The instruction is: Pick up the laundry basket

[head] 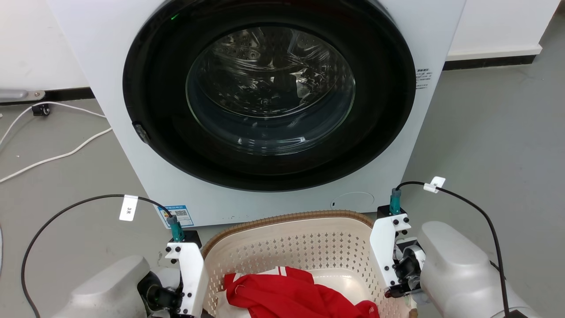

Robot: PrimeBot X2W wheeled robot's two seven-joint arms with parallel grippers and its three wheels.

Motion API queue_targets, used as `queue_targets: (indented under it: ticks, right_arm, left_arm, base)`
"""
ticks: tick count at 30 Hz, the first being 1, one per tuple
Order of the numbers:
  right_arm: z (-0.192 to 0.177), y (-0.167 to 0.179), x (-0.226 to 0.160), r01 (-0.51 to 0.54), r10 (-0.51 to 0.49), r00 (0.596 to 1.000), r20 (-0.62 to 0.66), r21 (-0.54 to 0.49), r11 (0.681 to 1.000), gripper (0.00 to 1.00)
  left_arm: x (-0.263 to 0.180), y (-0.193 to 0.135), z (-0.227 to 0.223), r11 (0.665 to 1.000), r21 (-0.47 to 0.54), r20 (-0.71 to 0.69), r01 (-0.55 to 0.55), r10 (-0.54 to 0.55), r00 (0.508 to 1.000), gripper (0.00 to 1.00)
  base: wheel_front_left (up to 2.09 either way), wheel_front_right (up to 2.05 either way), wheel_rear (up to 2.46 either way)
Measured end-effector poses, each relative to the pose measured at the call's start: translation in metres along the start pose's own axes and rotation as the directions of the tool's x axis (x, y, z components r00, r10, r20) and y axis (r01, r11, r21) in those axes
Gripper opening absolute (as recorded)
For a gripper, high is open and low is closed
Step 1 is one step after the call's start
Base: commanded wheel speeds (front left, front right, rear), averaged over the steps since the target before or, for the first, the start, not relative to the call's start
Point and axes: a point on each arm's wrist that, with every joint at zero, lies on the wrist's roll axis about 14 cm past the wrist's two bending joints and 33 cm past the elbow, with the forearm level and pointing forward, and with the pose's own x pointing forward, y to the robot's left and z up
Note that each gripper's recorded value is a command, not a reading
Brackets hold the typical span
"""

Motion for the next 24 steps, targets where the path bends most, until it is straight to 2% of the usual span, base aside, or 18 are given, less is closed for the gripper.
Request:
queue_targets:
  ticks: [24]
  right_arm:
    - [-0.0021, 0.0013, 0.0005, -0.006, 0.006, 1.000, -0.006, 0.004, 1.000, 0.00]
  left_arm:
    - [-0.0006, 0.0001, -0.0007, 1.000, -0.001, -0.008, -0.006, 0.006, 1.000, 0.00]
  base:
    - [0.00, 0.00, 0.00]
